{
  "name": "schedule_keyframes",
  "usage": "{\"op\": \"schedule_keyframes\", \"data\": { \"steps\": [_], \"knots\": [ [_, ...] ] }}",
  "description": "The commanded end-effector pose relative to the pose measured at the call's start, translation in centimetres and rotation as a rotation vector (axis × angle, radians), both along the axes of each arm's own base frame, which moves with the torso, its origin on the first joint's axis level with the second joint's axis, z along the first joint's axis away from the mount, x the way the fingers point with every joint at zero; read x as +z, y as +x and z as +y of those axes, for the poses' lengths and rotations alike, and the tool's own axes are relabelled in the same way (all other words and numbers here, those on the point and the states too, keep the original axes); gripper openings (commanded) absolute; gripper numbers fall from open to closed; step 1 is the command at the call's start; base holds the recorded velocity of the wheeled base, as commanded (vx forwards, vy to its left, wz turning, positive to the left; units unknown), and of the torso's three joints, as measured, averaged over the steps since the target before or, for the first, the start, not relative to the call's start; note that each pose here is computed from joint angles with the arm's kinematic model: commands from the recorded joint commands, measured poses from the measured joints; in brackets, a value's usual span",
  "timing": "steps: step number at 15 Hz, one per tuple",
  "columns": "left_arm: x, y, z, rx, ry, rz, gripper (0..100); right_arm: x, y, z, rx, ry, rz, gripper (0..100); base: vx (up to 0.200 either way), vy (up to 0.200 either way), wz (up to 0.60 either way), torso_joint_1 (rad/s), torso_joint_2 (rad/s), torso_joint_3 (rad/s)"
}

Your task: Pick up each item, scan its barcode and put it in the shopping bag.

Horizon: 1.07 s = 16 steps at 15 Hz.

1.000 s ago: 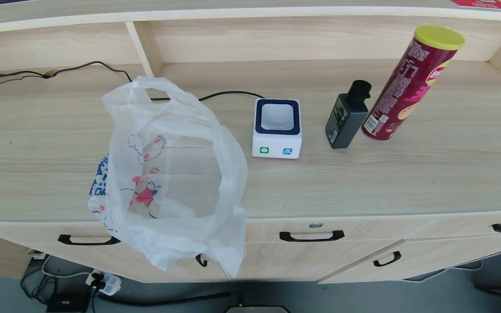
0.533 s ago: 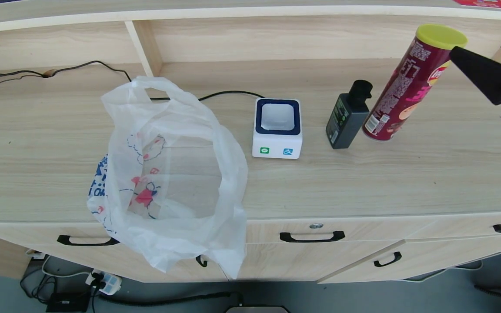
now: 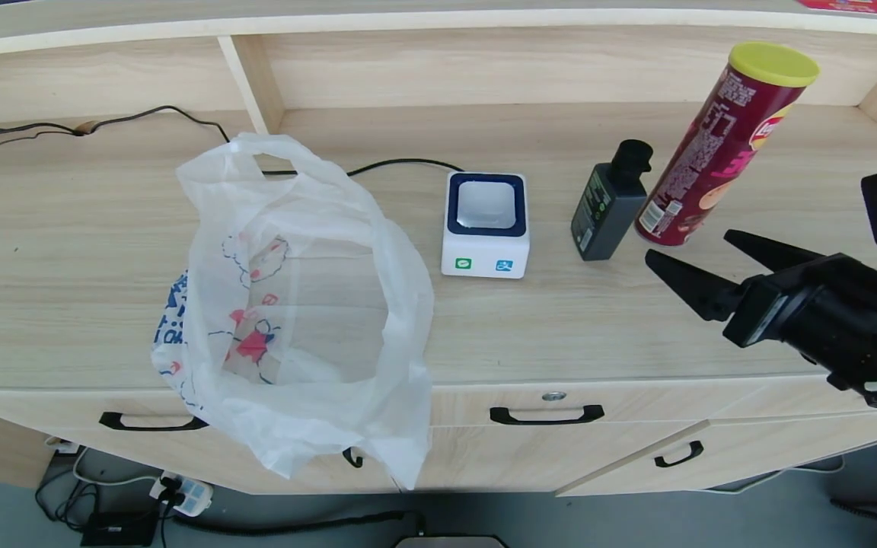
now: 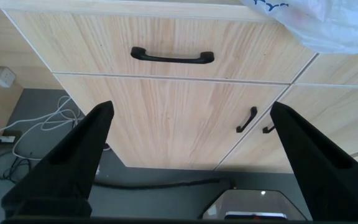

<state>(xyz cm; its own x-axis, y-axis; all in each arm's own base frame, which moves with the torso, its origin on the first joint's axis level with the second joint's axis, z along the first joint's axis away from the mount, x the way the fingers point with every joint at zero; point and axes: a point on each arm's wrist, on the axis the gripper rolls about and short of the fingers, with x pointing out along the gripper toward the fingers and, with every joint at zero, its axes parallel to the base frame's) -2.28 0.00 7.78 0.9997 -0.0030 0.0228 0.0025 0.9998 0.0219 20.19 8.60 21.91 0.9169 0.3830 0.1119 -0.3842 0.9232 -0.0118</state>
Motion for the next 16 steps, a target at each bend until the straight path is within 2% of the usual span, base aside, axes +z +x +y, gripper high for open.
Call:
{"op": "schedule_keyframes", "data": {
  "steps": [1, 4, 5, 8, 12, 16],
  "knots": [
    [0.0, 0.0, 0.0, 0.0, 0.0, 0.001, 100, -1.1, 1.2, 0.8, 0.014, 0.008, 0.032, 100, 0.0, 0.0, 0.0, 0.0, 0.0, 0.0],
    [0.0, 0.0, 0.0, 0.0, 0.0, 0.001, 100, -2.5, 2.8, 1.8, 0.027, 0.046, 0.003, 100, 0.0, 0.0, 0.0, 0.0, 0.0, 0.0],
    [0.0, 0.0, 0.0, 0.0, 0.0, 0.001, 100, -3.3, 3.4, 3.2, 0.069, 0.087, -0.038, 100, 0.0, 0.0, 0.0, 0.0, 0.0, 0.0],
    [0.0, 0.0, 0.0, 0.0, 0.0, 0.0, 100, -5.0, 5.2, 4.1, 0.071, 0.103, -0.066, 100, 0.0, 0.0, 0.0, 0.0, 0.0, 0.0],
    [0.0, 0.0, 0.0, 0.0, -0.002, 0.0, 100, -4.9, 8.2, 4.9, 0.04, 0.099, -0.122, 100, 0.0, 0.0, 0.0, 0.0, 0.0, 0.0],
    [0.0, 0.0, 0.0, 0.0, 0.0, -0.002, 100, -4.1, 9.9, 4.6, -0.036, 0.116, -0.17, 100, 0.0, 0.0, 0.0, 0.0, 0.0, 0.0]
  ]
}}
